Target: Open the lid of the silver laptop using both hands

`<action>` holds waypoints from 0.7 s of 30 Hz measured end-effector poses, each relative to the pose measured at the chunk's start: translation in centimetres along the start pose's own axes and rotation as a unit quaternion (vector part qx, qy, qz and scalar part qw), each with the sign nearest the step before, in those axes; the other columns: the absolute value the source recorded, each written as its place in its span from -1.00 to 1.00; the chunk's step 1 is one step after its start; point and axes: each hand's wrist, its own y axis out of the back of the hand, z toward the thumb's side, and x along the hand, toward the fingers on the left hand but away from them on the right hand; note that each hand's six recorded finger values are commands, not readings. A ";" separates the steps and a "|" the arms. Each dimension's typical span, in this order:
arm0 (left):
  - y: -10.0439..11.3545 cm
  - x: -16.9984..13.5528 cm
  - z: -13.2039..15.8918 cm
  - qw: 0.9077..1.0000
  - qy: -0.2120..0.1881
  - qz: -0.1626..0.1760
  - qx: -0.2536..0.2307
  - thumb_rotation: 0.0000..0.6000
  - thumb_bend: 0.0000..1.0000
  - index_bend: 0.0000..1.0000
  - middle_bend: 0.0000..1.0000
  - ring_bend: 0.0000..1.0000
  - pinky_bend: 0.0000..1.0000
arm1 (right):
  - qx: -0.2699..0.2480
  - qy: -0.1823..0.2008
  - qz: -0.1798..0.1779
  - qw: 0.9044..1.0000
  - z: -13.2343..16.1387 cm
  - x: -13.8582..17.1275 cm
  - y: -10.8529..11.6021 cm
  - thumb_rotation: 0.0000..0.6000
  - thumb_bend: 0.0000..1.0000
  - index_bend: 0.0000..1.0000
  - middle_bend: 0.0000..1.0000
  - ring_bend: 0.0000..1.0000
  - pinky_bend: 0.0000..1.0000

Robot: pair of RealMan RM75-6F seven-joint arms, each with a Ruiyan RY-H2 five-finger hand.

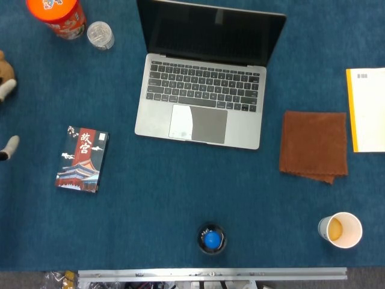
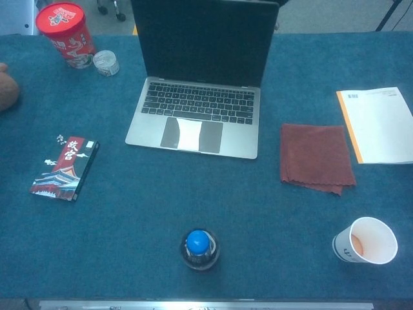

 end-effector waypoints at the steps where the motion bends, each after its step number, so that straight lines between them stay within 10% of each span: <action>1: 0.2 -0.3 -0.2 1.000 0.002 0.006 -0.002 1.00 -0.38 -0.83 -0.88 -0.99 -0.84 | -0.002 -0.006 -0.001 1.000 -0.6 0.5 0.0 1.00 -0.13 -0.96 -0.76 -1.00 -0.90; 21: 1.1 -4.6 -2.6 0.997 0.045 0.063 -0.008 1.00 -0.38 -0.68 -0.71 -0.88 -0.84 | -0.022 -0.078 -0.002 0.997 -6.7 5.0 -1.0 1.00 -0.13 -0.96 -0.76 -1.00 -0.90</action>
